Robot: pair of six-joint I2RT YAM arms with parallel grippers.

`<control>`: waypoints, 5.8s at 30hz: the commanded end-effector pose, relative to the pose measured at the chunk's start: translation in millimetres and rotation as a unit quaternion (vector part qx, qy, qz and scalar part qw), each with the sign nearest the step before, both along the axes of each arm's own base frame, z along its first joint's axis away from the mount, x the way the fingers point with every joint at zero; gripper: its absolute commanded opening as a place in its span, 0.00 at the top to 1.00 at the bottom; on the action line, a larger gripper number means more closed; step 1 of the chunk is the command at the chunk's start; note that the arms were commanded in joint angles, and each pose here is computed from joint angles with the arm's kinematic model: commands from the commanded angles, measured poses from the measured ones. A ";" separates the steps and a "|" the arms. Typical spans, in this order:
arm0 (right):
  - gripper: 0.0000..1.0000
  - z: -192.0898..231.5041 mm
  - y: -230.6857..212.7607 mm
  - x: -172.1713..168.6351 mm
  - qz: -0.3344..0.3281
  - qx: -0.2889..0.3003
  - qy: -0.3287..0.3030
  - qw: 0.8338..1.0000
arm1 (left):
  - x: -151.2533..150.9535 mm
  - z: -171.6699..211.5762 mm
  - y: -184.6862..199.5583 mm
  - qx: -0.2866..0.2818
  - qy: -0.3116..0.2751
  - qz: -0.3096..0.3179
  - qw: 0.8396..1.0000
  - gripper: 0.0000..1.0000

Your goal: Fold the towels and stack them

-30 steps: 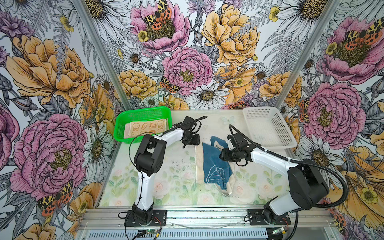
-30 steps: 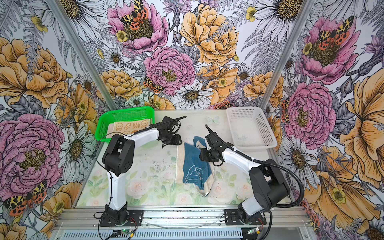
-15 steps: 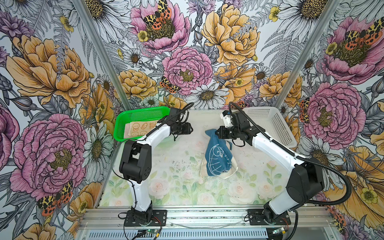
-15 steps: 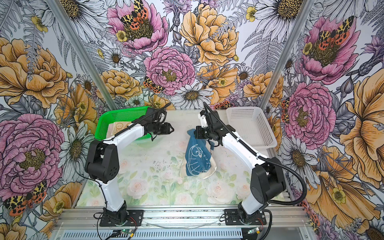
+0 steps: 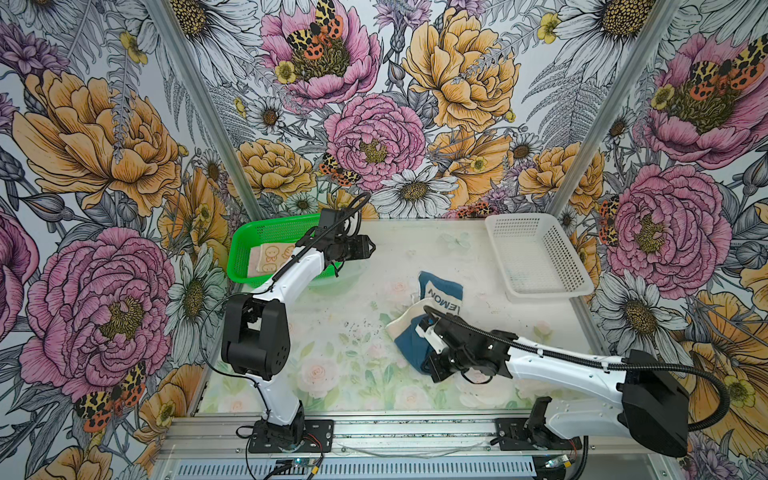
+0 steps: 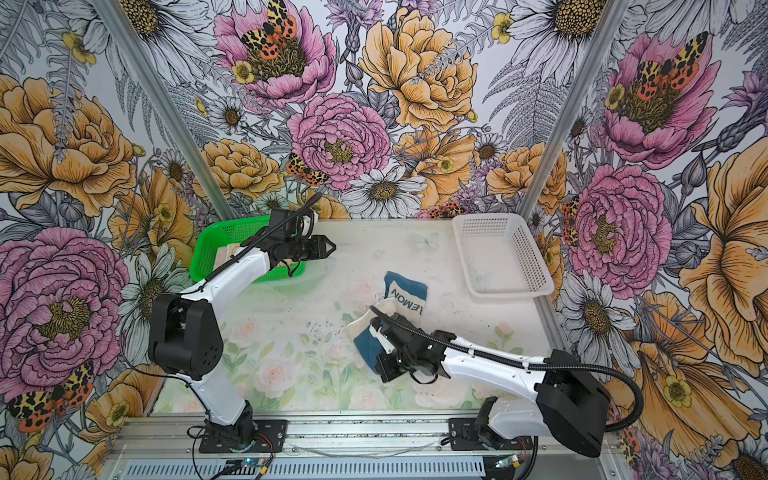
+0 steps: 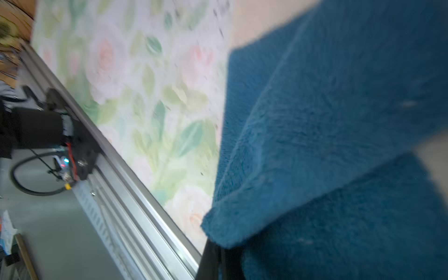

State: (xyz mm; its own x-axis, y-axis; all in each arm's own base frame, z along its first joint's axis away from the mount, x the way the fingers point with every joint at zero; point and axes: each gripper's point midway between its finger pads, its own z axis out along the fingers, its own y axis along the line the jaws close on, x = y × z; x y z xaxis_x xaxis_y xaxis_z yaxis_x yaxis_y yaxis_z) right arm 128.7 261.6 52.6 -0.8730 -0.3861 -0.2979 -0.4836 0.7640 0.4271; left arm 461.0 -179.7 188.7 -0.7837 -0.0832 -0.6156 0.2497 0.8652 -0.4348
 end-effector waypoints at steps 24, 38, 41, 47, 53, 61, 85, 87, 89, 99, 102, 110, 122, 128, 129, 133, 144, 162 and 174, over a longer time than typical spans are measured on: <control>0.49 75.3 -44.6 51.6 -0.204 0.062 -0.139 0.967 | -89.9 -64.1 -147.8 -0.026 0.089 -0.276 0.957 0.48; 0.35 72.7 -92.2 57.6 -0.278 0.078 -0.122 0.950 | -85.3 -98.1 -175.2 -0.007 0.091 -0.261 0.961 0.45; 0.35 69.9 -93.3 56.8 -0.279 0.077 -0.118 0.950 | -89.9 -103.0 -183.0 -0.006 0.094 -0.271 0.958 0.47; 0.34 69.1 -91.9 55.0 -0.275 0.080 -0.113 0.952 | -100.2 -102.0 -191.7 0.001 0.088 -0.286 0.954 0.54; 0.33 66.9 -91.9 53.3 -0.273 0.079 -0.109 0.953 | -105.8 -104.9 -191.4 0.028 0.087 -0.293 0.952 0.60; 0.32 65.0 -92.0 52.4 -0.271 0.077 -0.106 0.954 | -110.3 -96.4 -187.6 0.071 0.059 -0.295 0.951 0.62; 0.31 62.5 -91.9 51.9 -0.271 0.074 -0.102 0.954 | -122.0 -95.4 -194.2 0.094 0.051 -0.314 0.943 0.59; 0.31 61.6 -92.0 51.7 -0.270 0.073 -0.101 0.955 | -123.0 -97.6 -195.1 0.093 0.055 -0.316 0.943 0.60; 0.31 61.9 -91.8 51.5 -0.270 0.073 -0.101 0.955 | -124.3 -100.5 -196.2 0.095 0.059 -0.317 0.942 0.60; 0.31 62.2 -91.5 51.2 -0.268 0.074 -0.102 0.955 | -128.4 -106.3 -198.7 0.097 0.070 -0.325 0.938 0.63; 0.31 63.6 -91.3 51.7 -0.268 0.075 -0.102 0.955 | -130.3 -111.5 -199.2 0.100 0.078 -0.326 0.937 0.63; 0.31 64.5 -90.4 51.6 -0.267 0.077 -0.102 0.955 | -131.4 -120.5 -196.7 0.120 0.087 -0.326 0.934 0.64; 0.30 62.5 -91.3 51.7 -0.266 0.074 -0.101 0.956 | -130.0 -92.6 -196.1 0.108 0.062 -0.327 0.937 0.93; 0.30 64.9 -92.8 54.5 -0.266 0.072 -0.109 0.955 | -127.7 -40.3 -182.6 0.095 0.007 -0.321 0.942 1.00; 0.30 66.9 -92.5 55.3 -0.265 0.074 -0.111 0.955 | -131.1 -31.0 -179.4 0.093 -0.002 -0.320 0.943 1.00; 0.30 77.6 -91.5 60.3 -0.261 0.082 -0.121 0.954 | -150.7 15.3 -166.2 0.084 -0.046 -0.308 0.947 1.00; 0.29 105.9 -80.7 68.4 -0.214 0.098 -0.148 0.961 | -219.0 25.7 -20.7 0.081 -0.034 -0.036 0.996 1.00; 0.30 103.1 15.5 108.5 -0.057 0.058 -0.118 0.990 | -279.1 -94.2 81.6 0.072 0.055 0.208 0.974 1.00; 0.32 50.9 33.9 140.6 -0.079 -0.002 -0.064 0.995 | -282.4 -91.3 76.8 0.060 0.042 0.204 0.976 1.00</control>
